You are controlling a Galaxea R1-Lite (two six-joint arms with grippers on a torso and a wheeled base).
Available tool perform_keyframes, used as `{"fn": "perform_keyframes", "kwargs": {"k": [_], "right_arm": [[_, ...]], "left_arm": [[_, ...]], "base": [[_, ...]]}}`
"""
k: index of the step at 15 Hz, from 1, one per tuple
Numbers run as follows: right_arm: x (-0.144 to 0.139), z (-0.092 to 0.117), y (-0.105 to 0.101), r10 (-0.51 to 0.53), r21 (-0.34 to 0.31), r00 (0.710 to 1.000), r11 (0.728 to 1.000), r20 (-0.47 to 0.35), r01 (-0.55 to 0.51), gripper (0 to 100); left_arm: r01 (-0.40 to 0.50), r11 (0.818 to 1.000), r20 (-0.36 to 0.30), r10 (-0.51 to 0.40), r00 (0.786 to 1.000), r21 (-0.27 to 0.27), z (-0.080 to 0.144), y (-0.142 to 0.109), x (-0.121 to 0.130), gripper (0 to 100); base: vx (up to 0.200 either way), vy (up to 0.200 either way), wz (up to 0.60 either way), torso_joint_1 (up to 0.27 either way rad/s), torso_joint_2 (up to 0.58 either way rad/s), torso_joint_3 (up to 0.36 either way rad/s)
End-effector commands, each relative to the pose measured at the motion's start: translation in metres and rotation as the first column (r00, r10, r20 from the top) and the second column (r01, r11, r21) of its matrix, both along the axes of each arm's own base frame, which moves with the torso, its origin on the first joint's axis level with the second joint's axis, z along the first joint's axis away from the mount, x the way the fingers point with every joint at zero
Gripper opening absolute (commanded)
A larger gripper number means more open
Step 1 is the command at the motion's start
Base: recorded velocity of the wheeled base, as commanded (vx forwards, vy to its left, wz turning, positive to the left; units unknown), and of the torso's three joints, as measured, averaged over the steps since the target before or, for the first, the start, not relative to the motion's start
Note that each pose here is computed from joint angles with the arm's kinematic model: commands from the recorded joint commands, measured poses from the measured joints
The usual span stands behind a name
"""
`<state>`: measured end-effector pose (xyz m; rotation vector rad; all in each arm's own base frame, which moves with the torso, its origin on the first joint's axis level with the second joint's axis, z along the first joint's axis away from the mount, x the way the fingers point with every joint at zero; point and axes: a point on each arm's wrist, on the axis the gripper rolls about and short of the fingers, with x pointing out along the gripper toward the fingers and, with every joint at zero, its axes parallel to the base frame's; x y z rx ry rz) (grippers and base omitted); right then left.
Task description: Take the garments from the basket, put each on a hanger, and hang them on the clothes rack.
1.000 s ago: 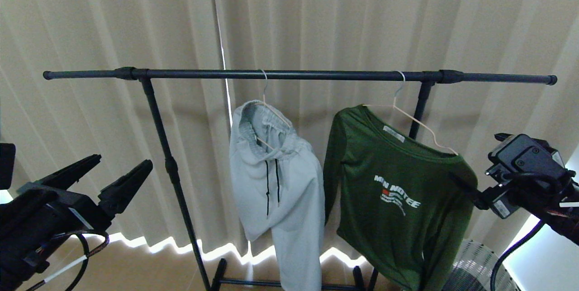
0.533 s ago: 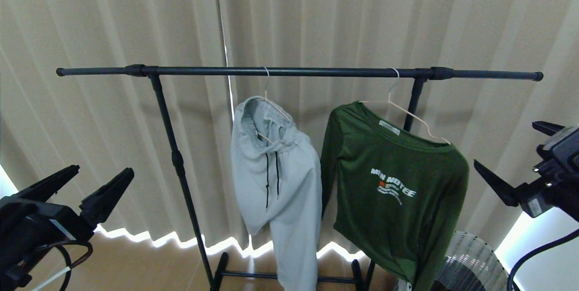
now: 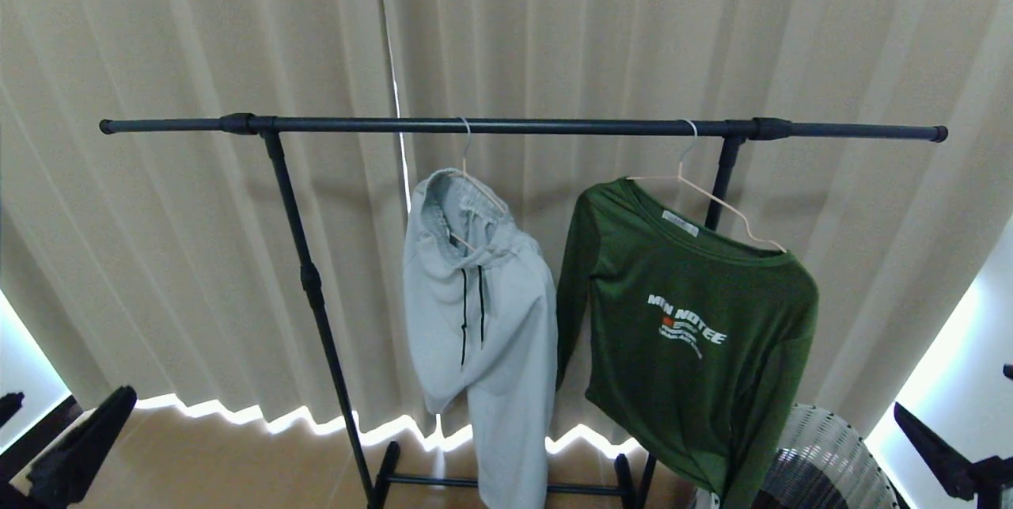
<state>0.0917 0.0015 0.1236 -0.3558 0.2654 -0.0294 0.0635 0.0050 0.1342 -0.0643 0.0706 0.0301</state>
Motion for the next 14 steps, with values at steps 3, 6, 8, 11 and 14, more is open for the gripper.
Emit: {"fn": "perform_keyframes", "kwargs": {"k": [3, 6, 8, 11, 14], "right_arm": [[-0.040, -0.021, -0.005, -0.107, 0.166, 0.989, 0.978, -0.106, 0.124, 100], [-0.078, -0.038, -0.005, -0.158, 0.173, 0.981, 0.969, -0.109, 0.176, 100], [-0.097, -0.037, -0.004, -0.204, 0.172, 0.979, 0.963, -0.032, 0.206, 100], [-0.114, -0.040, -0.004, -0.214, 0.211, 0.968, 0.960, 0.130, 0.184, 100], [-0.115, -0.047, -0.006, -0.212, 0.287, 0.954, 0.947, 0.211, 0.147, 100]], "left_arm": [[-0.006, 1.000, -0.008, 0.006, 1.000, 0.012, -0.031, -0.008, -0.074, 100], [-0.022, 0.999, -0.033, 0.023, 0.999, 0.050, -0.054, -0.008, -0.080, 100], [-0.029, 0.998, -0.031, 0.031, 0.999, 0.055, -0.054, -0.008, -0.080, 100], [-0.034, 0.998, -0.033, 0.036, 0.999, 0.049, -0.055, -0.008, -0.080, 100], [-0.117, 0.992, -0.040, 0.119, 0.992, 0.050, -0.056, -0.006, -0.080, 100]], "base": [[0.000, 0.000, 0.00, 0.000, 0.00, 0.000], [0.000, 0.000, 0.00, 0.000, 0.00, 0.000], [0.000, 0.000, 0.00, 0.000, 0.00, 0.000], [0.000, 0.000, 0.00, 0.000, 0.00, 0.000], [0.000, 0.000, 0.00, 0.000, 0.00, 0.000]]}}
